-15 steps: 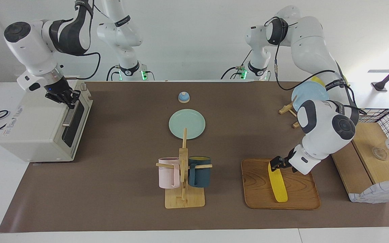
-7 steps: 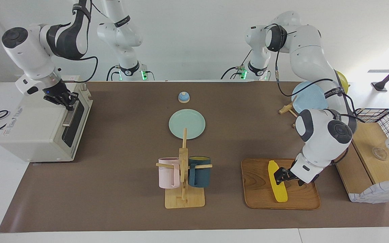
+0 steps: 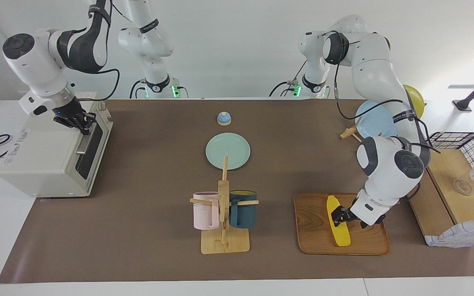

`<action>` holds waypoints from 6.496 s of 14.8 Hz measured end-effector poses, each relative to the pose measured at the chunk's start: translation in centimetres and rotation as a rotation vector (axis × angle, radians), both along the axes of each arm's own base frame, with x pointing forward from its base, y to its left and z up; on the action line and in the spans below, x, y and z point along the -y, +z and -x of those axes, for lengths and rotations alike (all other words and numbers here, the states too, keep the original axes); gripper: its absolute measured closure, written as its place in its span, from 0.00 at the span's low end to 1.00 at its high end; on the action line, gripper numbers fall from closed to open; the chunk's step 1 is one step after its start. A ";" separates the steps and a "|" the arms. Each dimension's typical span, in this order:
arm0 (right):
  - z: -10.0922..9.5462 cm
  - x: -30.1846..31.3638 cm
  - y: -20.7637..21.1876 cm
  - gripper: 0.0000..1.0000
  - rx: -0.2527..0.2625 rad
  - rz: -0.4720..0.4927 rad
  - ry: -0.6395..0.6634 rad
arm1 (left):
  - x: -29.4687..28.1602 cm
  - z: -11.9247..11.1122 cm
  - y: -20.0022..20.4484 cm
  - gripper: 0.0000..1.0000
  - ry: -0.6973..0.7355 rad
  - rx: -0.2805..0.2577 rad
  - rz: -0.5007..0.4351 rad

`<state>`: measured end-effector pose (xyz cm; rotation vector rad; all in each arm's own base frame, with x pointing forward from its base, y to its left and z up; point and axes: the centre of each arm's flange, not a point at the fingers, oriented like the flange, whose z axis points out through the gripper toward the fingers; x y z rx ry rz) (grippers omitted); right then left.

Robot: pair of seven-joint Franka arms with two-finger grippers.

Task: Put corn in oven
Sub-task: 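Reach the left gripper to the yellow corn and grasp it, then carry the corn toward the green plate while the right gripper opens the oven, then lower the corn onto the green plate and open the left gripper, then withdraw the left gripper while the right gripper reaches the plate, then grasp the green plate rim with the right gripper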

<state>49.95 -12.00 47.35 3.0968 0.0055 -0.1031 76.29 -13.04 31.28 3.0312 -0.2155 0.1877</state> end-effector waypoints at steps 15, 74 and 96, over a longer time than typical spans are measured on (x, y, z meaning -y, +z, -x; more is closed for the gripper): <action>-2.7 -9.2 -6.0 0.99 0.002 -0.034 0.045 | 4.5 7.0 11.6 0.45 0.190 -0.074 0.108; 2.0 -56.7 -10.4 0.00 0.149 0.184 0.022 | -4.5 24.7 29.7 0.00 0.182 -0.137 -0.094; 4.8 -55.5 -15.6 0.98 0.144 0.196 0.111 | -6.8 20.4 27.4 0.00 0.174 -0.132 -0.110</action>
